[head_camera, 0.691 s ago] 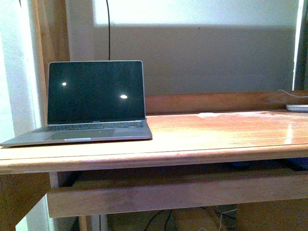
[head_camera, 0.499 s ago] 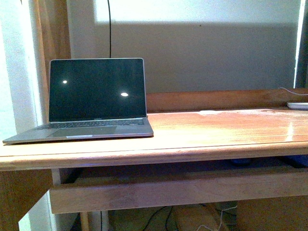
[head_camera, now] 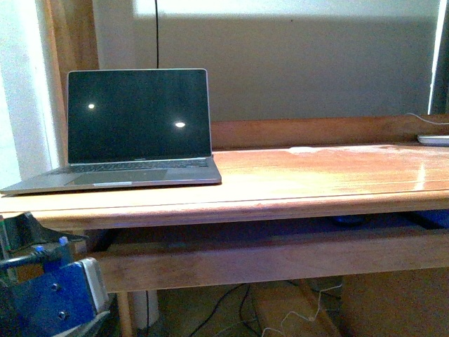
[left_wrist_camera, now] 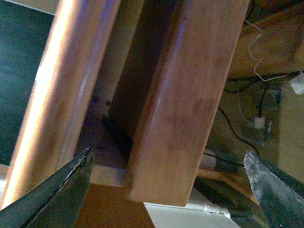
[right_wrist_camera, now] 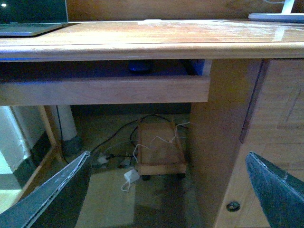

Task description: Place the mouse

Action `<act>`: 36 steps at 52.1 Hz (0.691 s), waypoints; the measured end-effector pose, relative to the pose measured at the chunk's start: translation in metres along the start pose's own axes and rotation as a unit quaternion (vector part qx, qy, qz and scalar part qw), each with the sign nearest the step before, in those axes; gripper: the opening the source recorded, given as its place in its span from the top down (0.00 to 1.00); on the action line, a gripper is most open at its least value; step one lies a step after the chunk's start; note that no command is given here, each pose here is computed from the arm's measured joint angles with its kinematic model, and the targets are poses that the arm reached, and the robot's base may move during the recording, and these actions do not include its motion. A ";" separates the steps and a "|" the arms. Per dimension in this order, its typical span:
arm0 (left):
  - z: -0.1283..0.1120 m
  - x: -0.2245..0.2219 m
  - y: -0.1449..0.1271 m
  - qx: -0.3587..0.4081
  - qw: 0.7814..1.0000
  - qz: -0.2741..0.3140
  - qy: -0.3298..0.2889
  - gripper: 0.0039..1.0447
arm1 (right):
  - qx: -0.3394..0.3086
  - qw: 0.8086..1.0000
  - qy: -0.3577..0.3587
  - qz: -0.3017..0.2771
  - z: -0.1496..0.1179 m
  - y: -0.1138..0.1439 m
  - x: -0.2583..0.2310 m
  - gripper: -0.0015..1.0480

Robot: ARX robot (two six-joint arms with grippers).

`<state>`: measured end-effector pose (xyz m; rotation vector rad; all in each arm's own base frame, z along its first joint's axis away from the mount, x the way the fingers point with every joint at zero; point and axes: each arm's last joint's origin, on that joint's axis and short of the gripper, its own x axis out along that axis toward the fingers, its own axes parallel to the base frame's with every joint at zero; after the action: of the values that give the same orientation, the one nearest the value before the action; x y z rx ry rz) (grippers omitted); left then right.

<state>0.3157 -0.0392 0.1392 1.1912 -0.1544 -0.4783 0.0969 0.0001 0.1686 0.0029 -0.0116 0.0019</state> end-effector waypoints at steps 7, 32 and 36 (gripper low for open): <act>0.001 0.011 -0.007 0.011 1.000 -0.011 -0.006 0.07 | 0.000 1.000 0.000 0.000 0.000 0.000 0.000 0.07; -0.004 0.058 -0.014 0.069 0.997 0.003 -0.020 0.07 | 0.000 1.000 0.000 0.000 0.000 0.000 0.000 0.07; -0.007 0.062 -0.019 0.070 0.997 -0.008 -0.014 0.07 | 0.000 1.000 0.000 0.000 0.000 0.000 0.000 0.07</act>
<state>0.3683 -0.0661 0.1106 1.3232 -0.2050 -0.5061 0.0969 0.0001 0.1686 0.0029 -0.0116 0.0015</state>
